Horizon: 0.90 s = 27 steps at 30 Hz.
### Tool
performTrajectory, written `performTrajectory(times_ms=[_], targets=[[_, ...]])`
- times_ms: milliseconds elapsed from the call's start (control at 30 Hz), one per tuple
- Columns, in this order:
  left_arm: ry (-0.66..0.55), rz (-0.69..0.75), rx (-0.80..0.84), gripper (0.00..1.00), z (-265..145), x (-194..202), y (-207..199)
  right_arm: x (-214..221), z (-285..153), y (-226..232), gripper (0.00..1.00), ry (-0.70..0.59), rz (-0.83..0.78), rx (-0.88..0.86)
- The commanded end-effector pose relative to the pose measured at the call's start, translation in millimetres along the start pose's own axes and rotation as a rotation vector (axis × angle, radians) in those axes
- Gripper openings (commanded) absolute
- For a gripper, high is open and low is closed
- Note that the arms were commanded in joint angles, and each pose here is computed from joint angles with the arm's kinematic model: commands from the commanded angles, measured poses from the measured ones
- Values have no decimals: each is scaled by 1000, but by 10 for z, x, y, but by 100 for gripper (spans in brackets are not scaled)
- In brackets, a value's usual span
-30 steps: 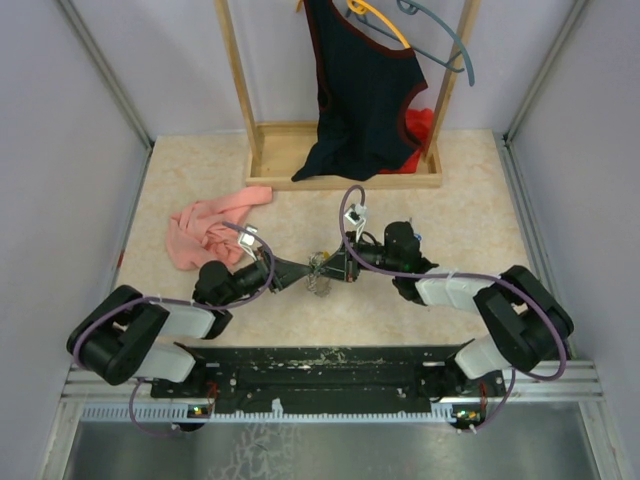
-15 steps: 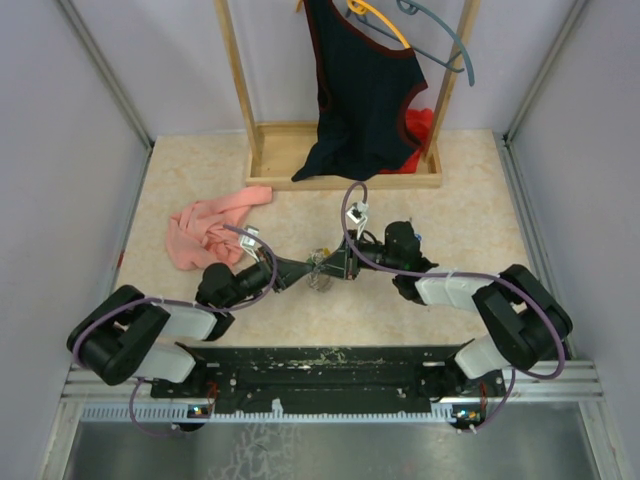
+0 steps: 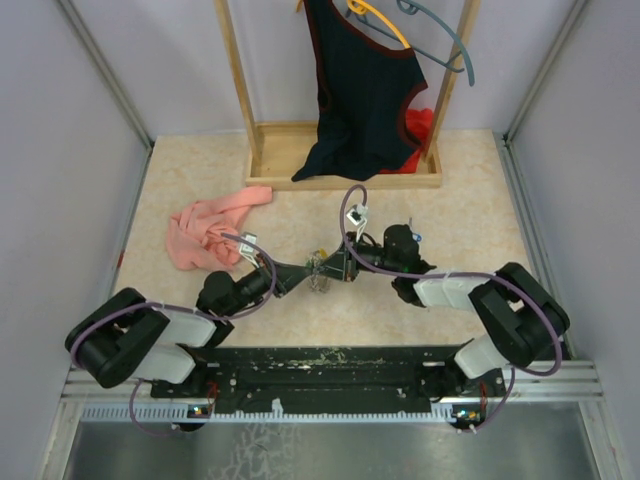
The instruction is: Put the keys on the keyring
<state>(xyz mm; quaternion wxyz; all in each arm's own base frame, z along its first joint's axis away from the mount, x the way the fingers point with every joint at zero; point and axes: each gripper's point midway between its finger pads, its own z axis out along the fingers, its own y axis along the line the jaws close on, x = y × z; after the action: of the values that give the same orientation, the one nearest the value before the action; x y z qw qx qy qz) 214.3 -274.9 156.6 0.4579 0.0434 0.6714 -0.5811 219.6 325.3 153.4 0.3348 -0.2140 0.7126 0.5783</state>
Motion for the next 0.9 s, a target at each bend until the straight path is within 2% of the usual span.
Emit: performTrajectory(times_ms=[0, 400, 633, 867], targets=[[-100, 30, 188, 1, -10, -220, -528, -81, 44, -68, 14, -63, -17, 20], [-178, 20, 191, 1, 65, -276, -582, 73, 82, -15, 13, -41, 45, -47], [-193, 31, 167, 1, 73, -228, -545, 40, 91, 43, 0, -54, 34, -88], [-179, 39, 133, 9, 17, -151, -438, -27, 64, 61, 0, -62, -25, -88]])
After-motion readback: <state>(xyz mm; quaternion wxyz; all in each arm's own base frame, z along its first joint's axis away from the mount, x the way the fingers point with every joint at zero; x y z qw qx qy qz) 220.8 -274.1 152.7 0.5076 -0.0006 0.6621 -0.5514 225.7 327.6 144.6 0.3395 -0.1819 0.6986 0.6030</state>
